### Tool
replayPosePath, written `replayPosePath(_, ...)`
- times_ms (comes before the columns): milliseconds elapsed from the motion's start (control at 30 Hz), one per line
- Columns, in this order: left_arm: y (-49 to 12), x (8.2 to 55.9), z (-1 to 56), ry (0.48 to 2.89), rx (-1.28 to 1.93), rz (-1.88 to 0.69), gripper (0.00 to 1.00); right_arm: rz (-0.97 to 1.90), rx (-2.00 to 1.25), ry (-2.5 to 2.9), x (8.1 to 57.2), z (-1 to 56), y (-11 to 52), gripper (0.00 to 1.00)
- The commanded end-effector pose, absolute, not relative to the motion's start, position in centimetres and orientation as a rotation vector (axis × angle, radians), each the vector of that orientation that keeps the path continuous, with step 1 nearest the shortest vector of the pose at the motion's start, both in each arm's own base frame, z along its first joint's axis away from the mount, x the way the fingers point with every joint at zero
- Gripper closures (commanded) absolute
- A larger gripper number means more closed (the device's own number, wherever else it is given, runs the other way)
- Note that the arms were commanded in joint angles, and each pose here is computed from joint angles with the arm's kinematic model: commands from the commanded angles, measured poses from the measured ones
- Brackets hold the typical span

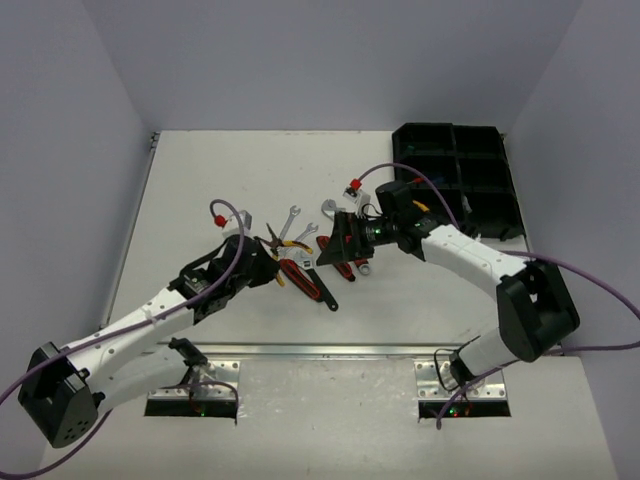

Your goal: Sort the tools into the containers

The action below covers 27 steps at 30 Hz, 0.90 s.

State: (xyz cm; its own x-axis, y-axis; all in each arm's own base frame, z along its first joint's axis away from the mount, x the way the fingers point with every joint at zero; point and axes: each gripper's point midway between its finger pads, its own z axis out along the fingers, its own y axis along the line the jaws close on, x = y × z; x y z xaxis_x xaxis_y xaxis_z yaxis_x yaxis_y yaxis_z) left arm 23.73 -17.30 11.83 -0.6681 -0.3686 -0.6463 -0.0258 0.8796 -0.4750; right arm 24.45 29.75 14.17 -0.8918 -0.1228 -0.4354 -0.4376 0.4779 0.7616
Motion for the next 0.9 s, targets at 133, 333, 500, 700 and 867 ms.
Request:
replayPosePath(133,-22.5,21.7,17.4,1.965,0.191,-0.923,1.0,1.55,-0.677,2.302,24.0,17.8,33.4,0.36)
replayPosePath(333,-22.5,21.0,19.9,1.836,0.202,-0.993,1.0,1.571,-0.811,2.374,20.5,16.4,36.1,0.77)
replayPosePath(500,-22.3,21.1,20.1,1.831,0.186,-0.99,1.0,1.491,-0.812,2.402,19.9,15.7,37.0,0.82)
replayPosePath(700,-22.3,20.6,20.5,1.82,0.191,-1.009,1.0,1.423,-0.692,2.432,20.9,15.4,36.9,0.39)
replayPosePath(867,-22.5,20.5,21.1,1.807,0.188,-1.035,1.0,1.463,-0.696,2.41,20.4,15.2,37.7,0.7)
